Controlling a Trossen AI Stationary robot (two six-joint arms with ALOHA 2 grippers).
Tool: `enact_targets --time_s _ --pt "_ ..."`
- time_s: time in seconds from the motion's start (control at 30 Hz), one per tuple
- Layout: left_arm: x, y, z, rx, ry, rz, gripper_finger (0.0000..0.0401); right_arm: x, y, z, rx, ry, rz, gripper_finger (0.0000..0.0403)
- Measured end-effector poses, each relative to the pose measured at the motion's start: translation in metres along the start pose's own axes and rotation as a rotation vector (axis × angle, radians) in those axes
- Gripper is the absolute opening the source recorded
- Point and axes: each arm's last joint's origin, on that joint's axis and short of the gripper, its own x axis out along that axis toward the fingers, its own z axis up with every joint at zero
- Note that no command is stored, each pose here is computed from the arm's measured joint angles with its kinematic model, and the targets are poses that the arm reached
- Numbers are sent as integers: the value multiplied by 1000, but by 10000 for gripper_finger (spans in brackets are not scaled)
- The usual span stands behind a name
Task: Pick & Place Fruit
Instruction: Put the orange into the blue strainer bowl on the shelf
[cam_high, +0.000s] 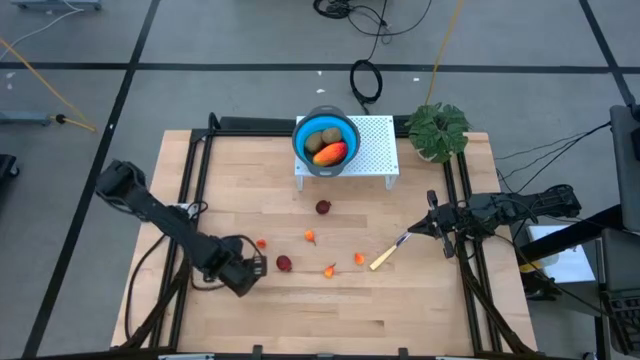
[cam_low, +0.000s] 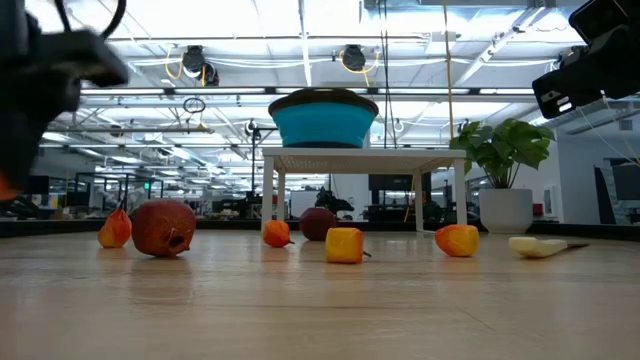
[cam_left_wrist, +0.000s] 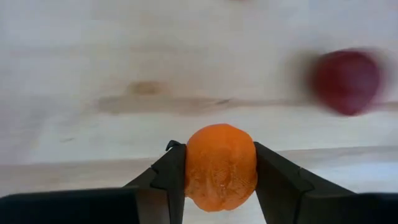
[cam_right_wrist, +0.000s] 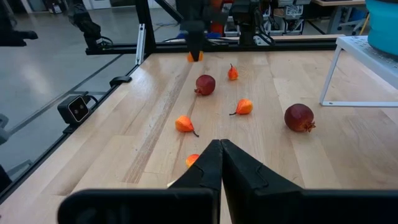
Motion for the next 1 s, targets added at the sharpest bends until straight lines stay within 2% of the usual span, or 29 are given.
enact_targets --time_s 0.27,0.43,0.6,0.83,1.0 --pt "-38 -12 9 40 -165 -391 148 0 0 0 0 0 0 0" --pt "-55 -26 8 126 -295 -649 148 0 0 0 0 0 0 0" --pt "-67 -45 5 230 -408 -828 148 0 0 0 0 0 0 0" --pt "-92 -73 8 461 -570 -1028 147 0 0 0 0 0 0 0" --pt "-115 -87 9 712 -705 -1197 148 0 0 0 -1 1 0 0"
